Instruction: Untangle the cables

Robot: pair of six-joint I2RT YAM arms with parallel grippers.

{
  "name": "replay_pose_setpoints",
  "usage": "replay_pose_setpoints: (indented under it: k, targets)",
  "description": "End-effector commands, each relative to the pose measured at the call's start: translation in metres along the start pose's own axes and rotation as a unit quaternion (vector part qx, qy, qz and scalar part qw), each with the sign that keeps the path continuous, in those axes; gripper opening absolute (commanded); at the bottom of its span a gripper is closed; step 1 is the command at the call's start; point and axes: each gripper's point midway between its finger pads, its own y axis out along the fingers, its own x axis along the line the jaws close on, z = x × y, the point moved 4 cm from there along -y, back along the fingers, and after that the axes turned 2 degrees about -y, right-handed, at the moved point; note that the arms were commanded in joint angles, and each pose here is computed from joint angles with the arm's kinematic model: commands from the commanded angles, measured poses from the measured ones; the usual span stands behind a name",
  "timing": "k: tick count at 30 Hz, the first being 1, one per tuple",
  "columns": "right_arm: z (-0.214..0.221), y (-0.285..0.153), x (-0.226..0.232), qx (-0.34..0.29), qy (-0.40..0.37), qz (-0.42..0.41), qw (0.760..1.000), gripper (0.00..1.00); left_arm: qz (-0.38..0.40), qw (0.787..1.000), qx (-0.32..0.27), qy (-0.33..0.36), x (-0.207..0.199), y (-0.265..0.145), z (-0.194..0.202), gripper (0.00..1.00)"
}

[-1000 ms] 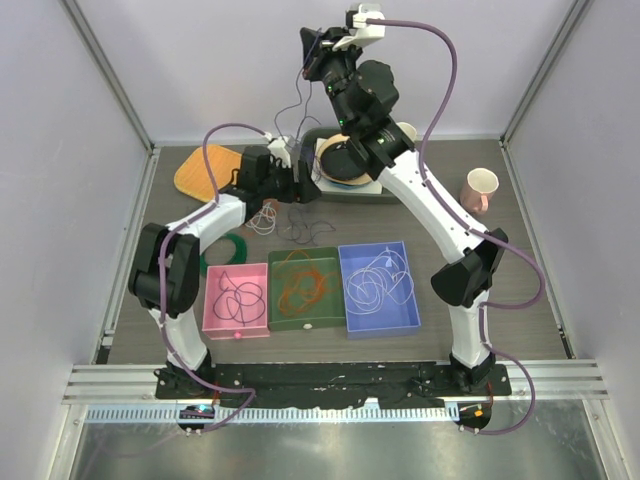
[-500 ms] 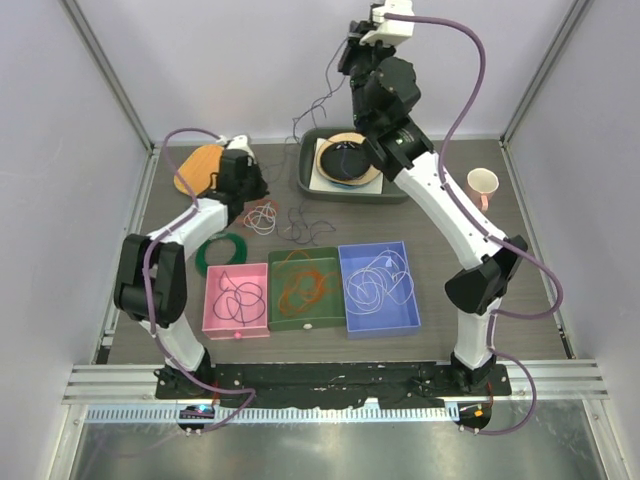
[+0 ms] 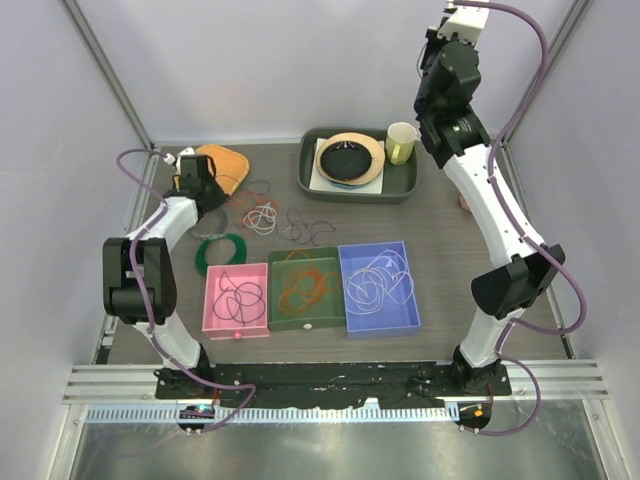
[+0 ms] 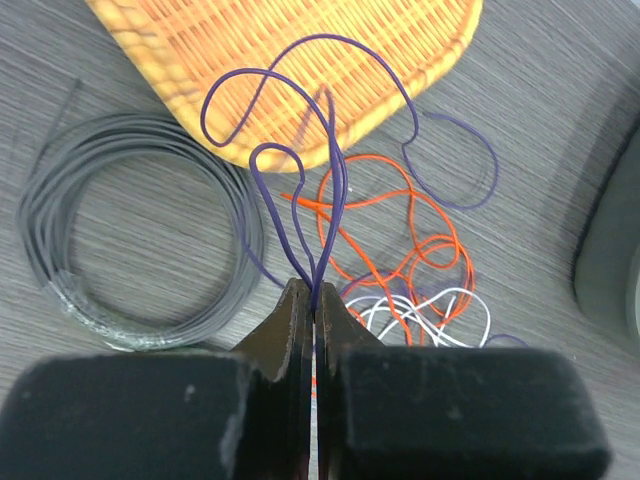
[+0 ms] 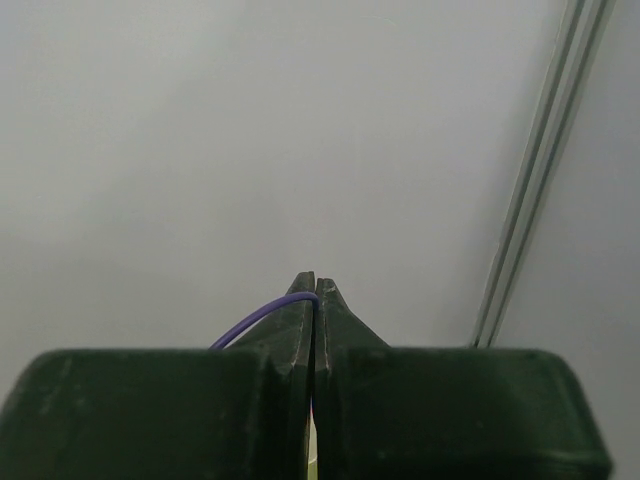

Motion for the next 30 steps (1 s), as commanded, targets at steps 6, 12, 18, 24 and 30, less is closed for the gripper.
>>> replay_pose_setpoints:
  k: [6,12,18,24,30]
  targets:
    - [-0.039,-0.028,-0.004,-0.013,0.004,-0.087,0.996,0.01,0.121,0.993,0.014,0.002,-0.04,-0.029,-0.007,0.65]
    - [-0.036,-0.045,0.009,0.01,0.038,-0.153,0.987,0.01,0.175,0.984,-0.022,0.024,-0.055,-0.077,-0.021,1.0]
    - [-0.024,-0.097,0.054,0.038,0.016,-0.266,0.963,0.01,0.218,0.974,-0.056,0.032,-0.067,-0.137,-0.035,1.0]
    - [-0.018,-0.167,0.099,0.043,-0.003,-0.356,0.934,0.01,0.182,0.982,-0.05,-0.028,-0.052,-0.166,-0.033,1.0]
    - [-0.01,-0.213,0.131,0.061,0.012,-0.422,0.904,0.01,0.079,0.99,-0.037,-0.11,-0.015,-0.183,-0.016,1.0]
